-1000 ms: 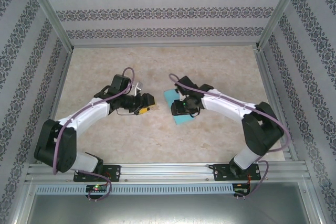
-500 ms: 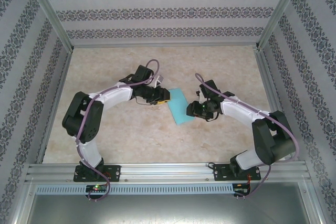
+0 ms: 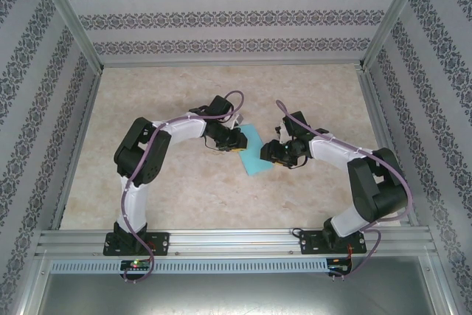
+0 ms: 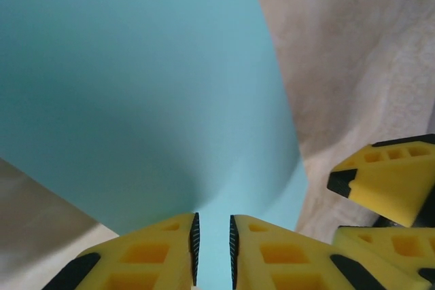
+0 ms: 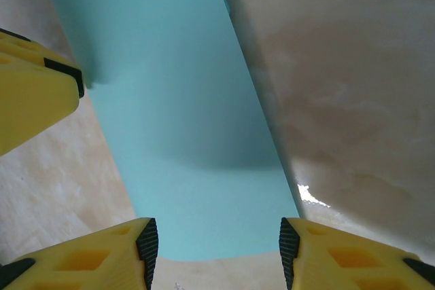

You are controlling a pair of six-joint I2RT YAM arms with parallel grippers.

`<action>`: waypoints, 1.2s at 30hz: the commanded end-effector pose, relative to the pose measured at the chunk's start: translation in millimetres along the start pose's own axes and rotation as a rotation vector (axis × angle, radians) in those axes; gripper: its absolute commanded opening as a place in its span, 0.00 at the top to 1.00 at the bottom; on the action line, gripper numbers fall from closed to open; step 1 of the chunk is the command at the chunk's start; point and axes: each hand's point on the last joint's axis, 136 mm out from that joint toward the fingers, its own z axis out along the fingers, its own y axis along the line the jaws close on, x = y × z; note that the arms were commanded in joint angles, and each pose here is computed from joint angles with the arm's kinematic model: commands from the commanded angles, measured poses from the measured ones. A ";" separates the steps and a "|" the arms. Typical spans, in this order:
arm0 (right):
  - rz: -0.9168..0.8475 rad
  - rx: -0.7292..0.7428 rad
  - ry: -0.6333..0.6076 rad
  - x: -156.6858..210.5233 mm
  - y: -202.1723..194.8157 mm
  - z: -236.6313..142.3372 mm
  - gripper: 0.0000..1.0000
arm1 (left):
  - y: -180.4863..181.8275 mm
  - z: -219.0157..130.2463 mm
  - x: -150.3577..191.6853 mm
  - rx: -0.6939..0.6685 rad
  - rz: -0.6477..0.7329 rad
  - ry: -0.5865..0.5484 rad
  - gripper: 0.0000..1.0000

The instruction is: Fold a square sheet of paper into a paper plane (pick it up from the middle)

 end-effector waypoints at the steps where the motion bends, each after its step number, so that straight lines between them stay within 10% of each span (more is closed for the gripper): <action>1: 0.004 -0.006 0.013 -1.6 -2.7 3.1 0.47 | 13.3 5.1 4.1 -0.069 0.030 0.030 0.78; 36: -0.064 0.041 0.074 -20.6 1.4 18.1 0.48 | 35.1 18.9 19.7 -0.106 0.018 0.093 0.78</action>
